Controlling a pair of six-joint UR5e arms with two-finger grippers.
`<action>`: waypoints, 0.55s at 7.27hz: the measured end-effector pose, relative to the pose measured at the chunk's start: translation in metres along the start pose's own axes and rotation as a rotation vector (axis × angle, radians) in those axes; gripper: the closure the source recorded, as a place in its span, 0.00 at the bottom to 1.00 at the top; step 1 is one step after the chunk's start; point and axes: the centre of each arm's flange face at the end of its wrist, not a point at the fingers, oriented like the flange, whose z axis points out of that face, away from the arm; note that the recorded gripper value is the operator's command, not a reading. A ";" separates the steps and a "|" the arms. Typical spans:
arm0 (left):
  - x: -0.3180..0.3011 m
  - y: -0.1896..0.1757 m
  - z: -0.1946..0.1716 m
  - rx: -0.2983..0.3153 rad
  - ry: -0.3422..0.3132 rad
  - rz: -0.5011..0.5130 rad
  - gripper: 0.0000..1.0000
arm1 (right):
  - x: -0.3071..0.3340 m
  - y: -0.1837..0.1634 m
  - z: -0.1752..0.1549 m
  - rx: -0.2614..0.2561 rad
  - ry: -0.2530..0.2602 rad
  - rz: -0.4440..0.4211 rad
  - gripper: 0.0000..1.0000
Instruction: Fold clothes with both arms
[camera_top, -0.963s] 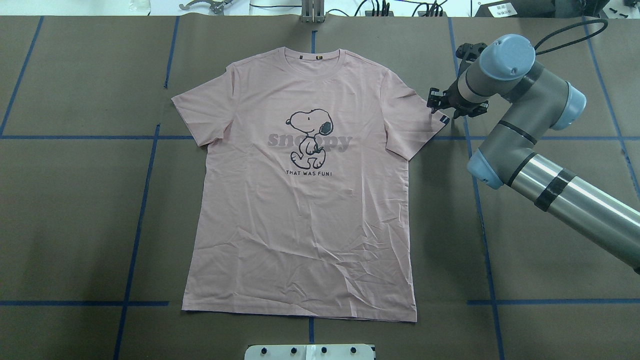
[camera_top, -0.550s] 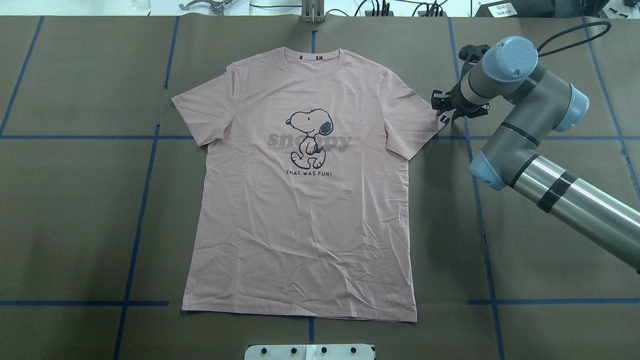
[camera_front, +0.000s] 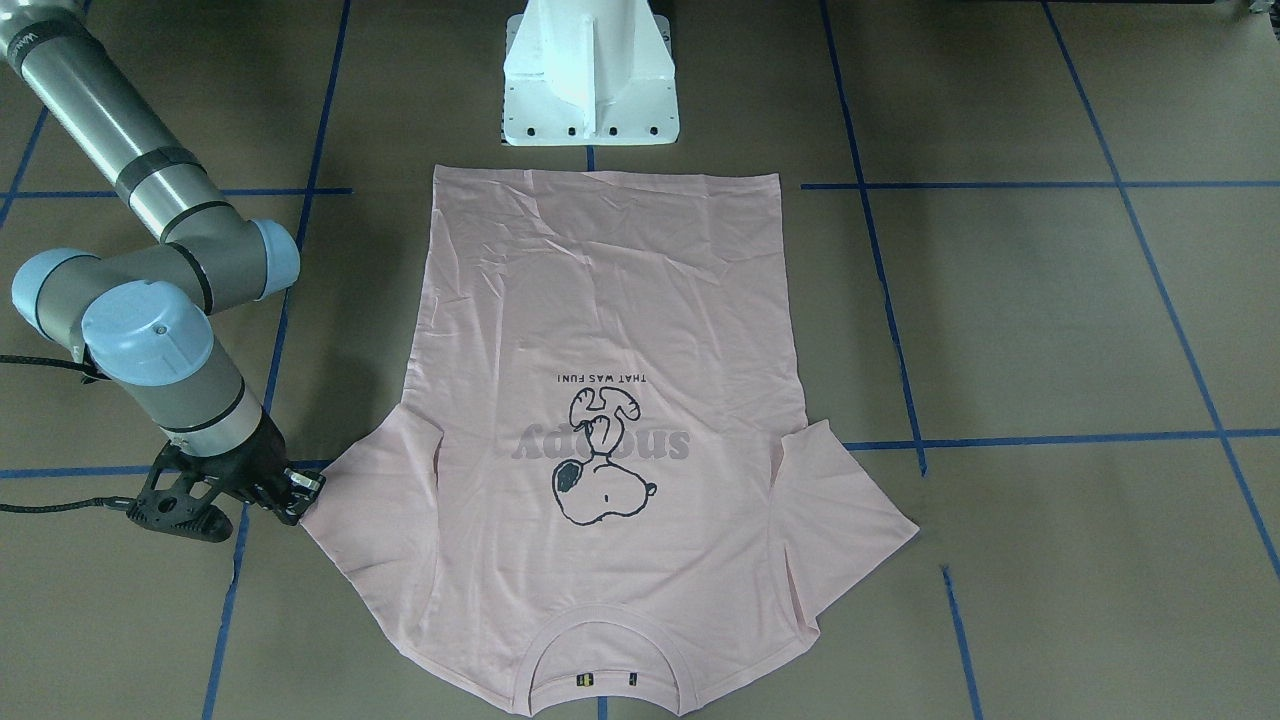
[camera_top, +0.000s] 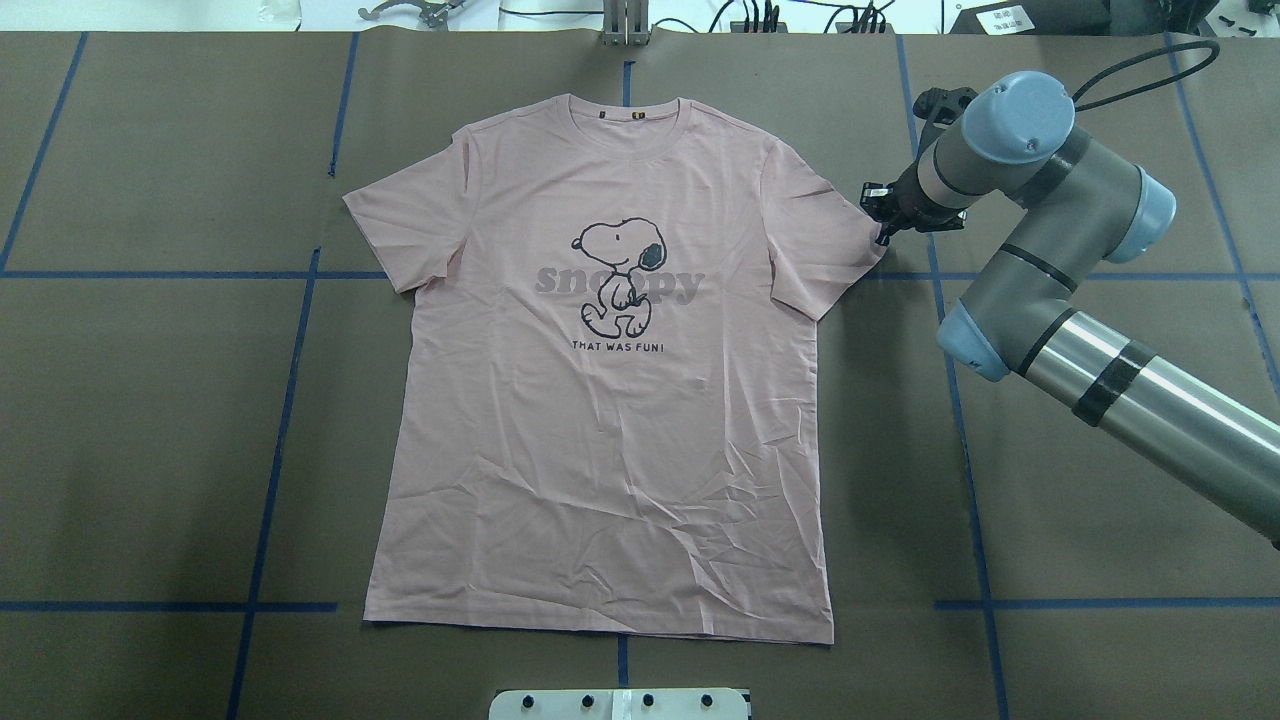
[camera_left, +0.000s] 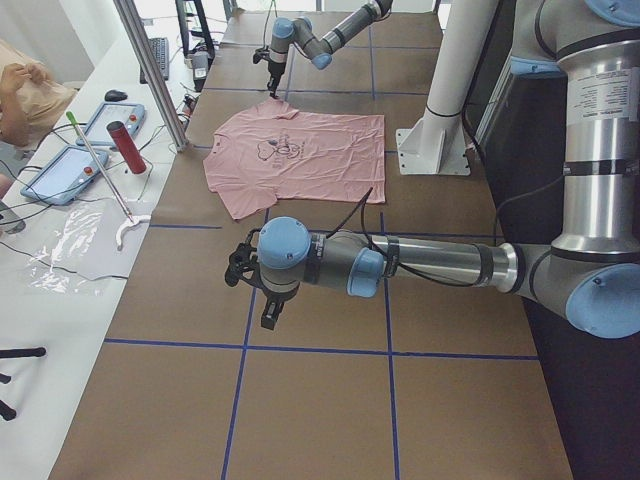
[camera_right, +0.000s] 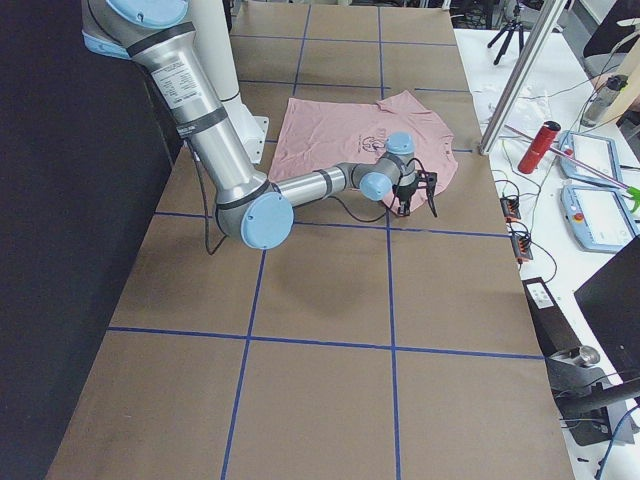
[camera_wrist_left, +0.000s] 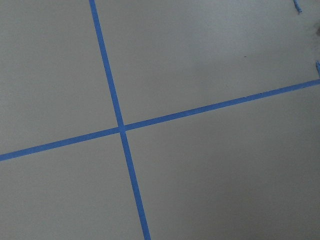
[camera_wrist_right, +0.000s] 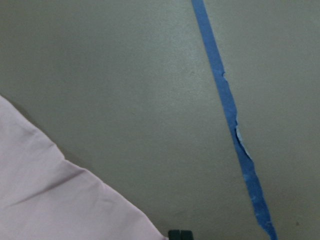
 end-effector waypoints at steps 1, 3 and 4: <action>0.001 0.000 -0.001 0.001 0.000 0.001 0.00 | -0.010 0.001 -0.008 0.003 -0.015 0.008 1.00; 0.004 0.000 -0.003 0.006 -0.001 0.008 0.00 | -0.042 0.011 -0.014 0.002 -0.043 0.052 1.00; 0.007 0.002 -0.005 0.008 0.000 0.011 0.00 | -0.065 0.014 -0.018 0.003 -0.048 0.068 1.00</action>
